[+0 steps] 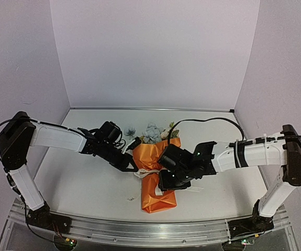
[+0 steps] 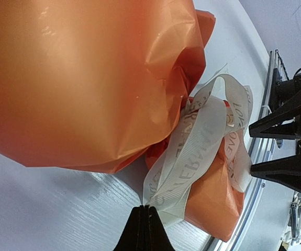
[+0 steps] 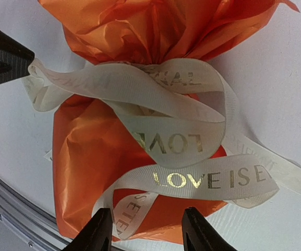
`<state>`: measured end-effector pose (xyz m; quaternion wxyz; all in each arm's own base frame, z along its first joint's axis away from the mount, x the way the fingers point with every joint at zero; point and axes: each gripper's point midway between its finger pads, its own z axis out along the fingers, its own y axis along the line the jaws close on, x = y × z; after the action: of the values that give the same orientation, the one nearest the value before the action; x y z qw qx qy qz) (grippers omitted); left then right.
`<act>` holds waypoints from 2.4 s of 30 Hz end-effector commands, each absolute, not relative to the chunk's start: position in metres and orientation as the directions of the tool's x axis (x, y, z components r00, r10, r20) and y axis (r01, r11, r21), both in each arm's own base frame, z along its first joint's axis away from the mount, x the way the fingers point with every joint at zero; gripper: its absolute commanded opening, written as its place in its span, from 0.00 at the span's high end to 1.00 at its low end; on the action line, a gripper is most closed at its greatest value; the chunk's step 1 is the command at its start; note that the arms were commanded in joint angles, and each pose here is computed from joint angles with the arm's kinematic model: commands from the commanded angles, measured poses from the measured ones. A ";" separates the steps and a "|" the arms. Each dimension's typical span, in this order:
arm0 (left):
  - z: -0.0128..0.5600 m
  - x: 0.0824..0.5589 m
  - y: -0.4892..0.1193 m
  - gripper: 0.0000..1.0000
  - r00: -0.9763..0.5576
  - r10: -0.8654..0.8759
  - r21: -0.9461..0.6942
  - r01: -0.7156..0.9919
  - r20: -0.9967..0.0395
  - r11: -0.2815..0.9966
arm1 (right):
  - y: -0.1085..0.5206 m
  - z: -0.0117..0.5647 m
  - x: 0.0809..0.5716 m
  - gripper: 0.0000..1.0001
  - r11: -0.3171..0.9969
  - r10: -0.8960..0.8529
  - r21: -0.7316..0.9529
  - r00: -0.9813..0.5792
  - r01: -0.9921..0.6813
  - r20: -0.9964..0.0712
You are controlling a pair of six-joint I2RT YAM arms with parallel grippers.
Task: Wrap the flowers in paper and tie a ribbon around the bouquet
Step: Adjust the half-tied ribbon on the folded bouquet.
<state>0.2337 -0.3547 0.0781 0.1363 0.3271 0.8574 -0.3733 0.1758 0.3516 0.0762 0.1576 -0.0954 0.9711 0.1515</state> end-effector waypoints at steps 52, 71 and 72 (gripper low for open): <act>0.077 0.268 -0.316 1.00 -0.785 0.284 -0.396 0.544 -0.550 0.739 | 0.197 0.076 0.208 1.00 0.956 -0.292 -0.162 -0.855 -0.245 -0.429; 0.117 0.286 -0.284 1.00 -0.769 0.044 -0.406 0.384 -0.637 0.829 | 0.185 0.050 0.206 1.00 0.930 -0.343 -0.255 -0.873 -0.264 -0.346; 0.120 0.288 -0.281 1.00 -0.764 0.025 -0.404 0.368 -0.644 0.837 | 0.185 0.049 0.205 1.00 0.930 -0.343 -0.256 -0.874 -0.264 -0.343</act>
<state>0.2719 -0.2899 0.0856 0.2630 0.1574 0.9175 -0.2534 0.2048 0.1956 0.0525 0.1994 -0.1496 0.9658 -0.0714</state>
